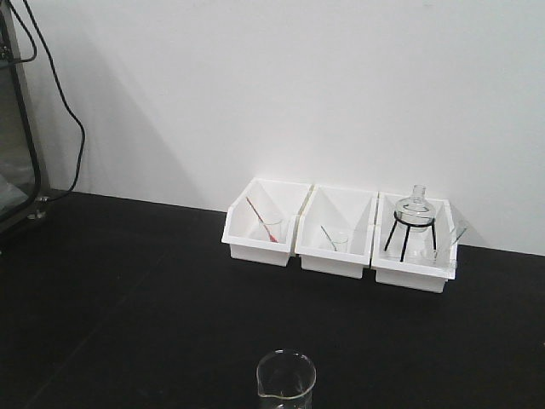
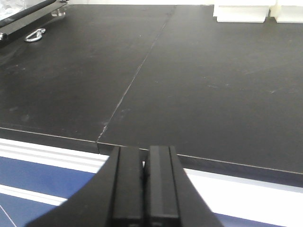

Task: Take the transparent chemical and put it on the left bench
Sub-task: 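Lower the held pipette onto the bench in front of the white bins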

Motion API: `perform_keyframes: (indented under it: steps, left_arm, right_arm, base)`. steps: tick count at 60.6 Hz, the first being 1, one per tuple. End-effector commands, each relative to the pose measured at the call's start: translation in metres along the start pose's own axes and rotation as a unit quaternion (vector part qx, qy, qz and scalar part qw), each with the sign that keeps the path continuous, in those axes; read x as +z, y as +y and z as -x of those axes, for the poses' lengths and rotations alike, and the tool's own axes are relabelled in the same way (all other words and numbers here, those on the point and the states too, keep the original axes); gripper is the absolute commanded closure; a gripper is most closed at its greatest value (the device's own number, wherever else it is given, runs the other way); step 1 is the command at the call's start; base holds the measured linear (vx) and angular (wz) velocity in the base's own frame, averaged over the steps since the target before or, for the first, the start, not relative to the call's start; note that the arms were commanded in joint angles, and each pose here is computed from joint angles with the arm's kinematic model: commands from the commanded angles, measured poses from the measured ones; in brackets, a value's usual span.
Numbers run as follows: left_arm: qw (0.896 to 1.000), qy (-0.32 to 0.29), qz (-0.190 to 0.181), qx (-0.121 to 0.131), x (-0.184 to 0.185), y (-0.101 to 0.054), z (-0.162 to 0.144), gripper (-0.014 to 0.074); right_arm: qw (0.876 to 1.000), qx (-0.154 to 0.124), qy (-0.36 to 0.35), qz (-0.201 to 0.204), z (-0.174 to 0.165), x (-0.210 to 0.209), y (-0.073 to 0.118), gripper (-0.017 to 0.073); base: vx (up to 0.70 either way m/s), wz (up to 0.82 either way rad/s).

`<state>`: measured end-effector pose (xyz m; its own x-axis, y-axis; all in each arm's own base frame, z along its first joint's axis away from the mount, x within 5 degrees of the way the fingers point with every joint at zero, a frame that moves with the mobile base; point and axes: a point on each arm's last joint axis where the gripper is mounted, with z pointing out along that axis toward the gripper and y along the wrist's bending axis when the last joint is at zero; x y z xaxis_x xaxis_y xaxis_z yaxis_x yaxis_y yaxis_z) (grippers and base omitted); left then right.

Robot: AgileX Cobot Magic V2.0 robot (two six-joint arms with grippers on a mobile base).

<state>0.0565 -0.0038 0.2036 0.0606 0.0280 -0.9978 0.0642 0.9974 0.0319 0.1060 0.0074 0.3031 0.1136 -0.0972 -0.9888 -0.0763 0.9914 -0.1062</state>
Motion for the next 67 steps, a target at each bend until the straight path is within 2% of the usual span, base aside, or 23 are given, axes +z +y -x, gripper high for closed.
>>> perform_keyframes:
  steps: [1,9,15,23,27,30,40,47,56,67]
  left_arm:
    - [0.999,-0.041,0.001,-0.004,-0.001,0.000,0.003,0.0597]
    - [0.999,-0.041,0.001,-0.004,-0.001,0.000,0.003,0.0597]
    - [0.999,-0.041,0.001,-0.004,-0.001,0.000,0.003,0.0597]
    - [0.999,-0.041,0.001,-0.004,-0.001,0.000,0.003,0.0597]
    - [0.999,-0.041,0.001,-0.004,-0.001,0.000,0.003,0.0597]
    - [0.999,-0.041,0.001,-0.004,-0.001,0.000,0.003,0.0597]
    - [0.999,-0.041,0.001,-0.004,-0.001,0.000,0.003,0.0597]
    - [0.999,-0.041,0.001,-0.004,-0.001,0.000,0.003,0.0597]
    - [0.999,-0.041,0.001,-0.004,-0.001,0.000,0.003,0.0597]
    - [0.999,-0.041,0.001,-0.004,-0.001,0.000,0.003,0.0597]
  right_arm:
    - [0.995,-0.001,-0.080,0.067,0.020,0.012,0.010,0.0515]
    - [0.984,0.021,-0.089,0.153,0.020,0.041,0.021,0.0568]
    - [0.972,0.014,-0.080,0.219,0.031,0.068,0.027,0.0565]
    - [0.961,0.018,-0.057,0.270,0.048,0.110,0.035,0.0562]
    - [0.955,0.025,-0.046,0.292,0.052,0.133,0.048,0.0562]
    - [0.948,0.027,-0.027,0.316,0.050,0.153,0.068,0.0562]
    - [0.940,0.012,0.041,0.339,0.037,0.191,0.121,0.0562]
    - [0.936,-0.014,0.098,0.338,0.013,0.204,0.146,0.0559]
    - [0.929,-0.058,0.156,0.329,-0.021,0.216,0.160,0.0557]
    - [0.923,-0.053,0.191,0.329,-0.044,0.222,0.165,0.0550]
  base:
    - [0.00,0.00]
    - [0.00,0.00]
    - [0.00,0.00]
    - [0.00,0.00]
    - [0.00,0.00]
    - [0.00,0.00]
    - [0.00,0.00]
    - [0.00,0.00]
    - [0.00,0.00]
    - [0.00,0.00]
